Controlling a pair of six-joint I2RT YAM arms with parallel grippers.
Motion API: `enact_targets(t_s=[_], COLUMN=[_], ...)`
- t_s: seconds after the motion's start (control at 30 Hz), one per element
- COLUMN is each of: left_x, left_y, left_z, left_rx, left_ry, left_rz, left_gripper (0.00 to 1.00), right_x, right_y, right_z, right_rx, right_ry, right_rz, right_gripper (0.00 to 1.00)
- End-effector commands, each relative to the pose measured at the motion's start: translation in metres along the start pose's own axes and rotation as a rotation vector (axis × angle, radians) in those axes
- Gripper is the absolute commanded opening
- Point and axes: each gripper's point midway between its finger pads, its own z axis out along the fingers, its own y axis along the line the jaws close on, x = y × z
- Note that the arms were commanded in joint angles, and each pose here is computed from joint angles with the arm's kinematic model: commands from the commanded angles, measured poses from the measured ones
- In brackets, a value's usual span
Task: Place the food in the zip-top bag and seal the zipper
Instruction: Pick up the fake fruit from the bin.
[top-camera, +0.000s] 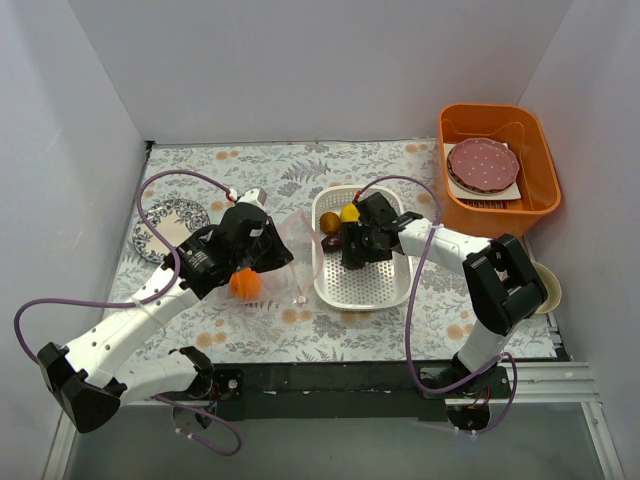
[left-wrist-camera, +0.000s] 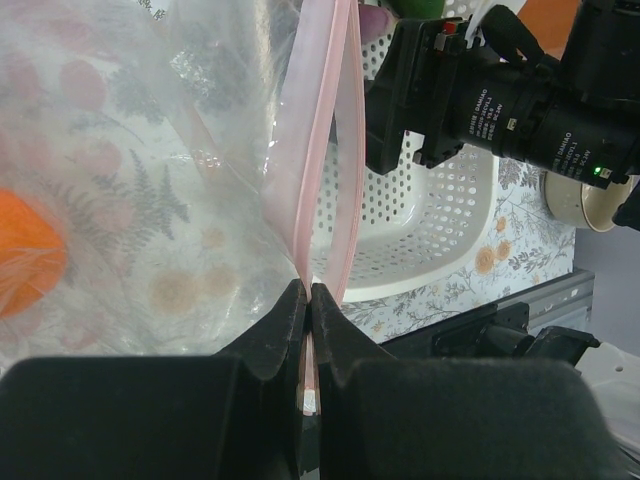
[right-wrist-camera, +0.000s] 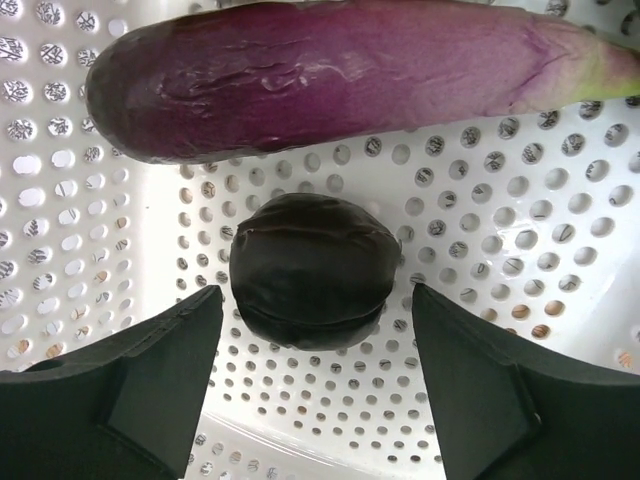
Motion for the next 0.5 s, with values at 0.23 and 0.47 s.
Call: enact_targets(t_s=[0.23,0.47], left_x=[-0.0088,-0.0087], left_y=[-0.0086,-0.0067], left_z=[-0.0085,-0.0079], left_rx=[0.034,0.032], left_ry=[-0.032,-0.039], left_rz=[-0.006,-0.017], left_gripper=[0.0,0.0], right_x=[-0.0285,-0.0229], right_y=[0.0085,0.002], right_z=[-0.006,-0.0029], right_rx=[-0.007,0.027], right_ry=[-0.068,-0.033], right_rz=[-0.035,-0.042], right_gripper=[0.71,0.66])
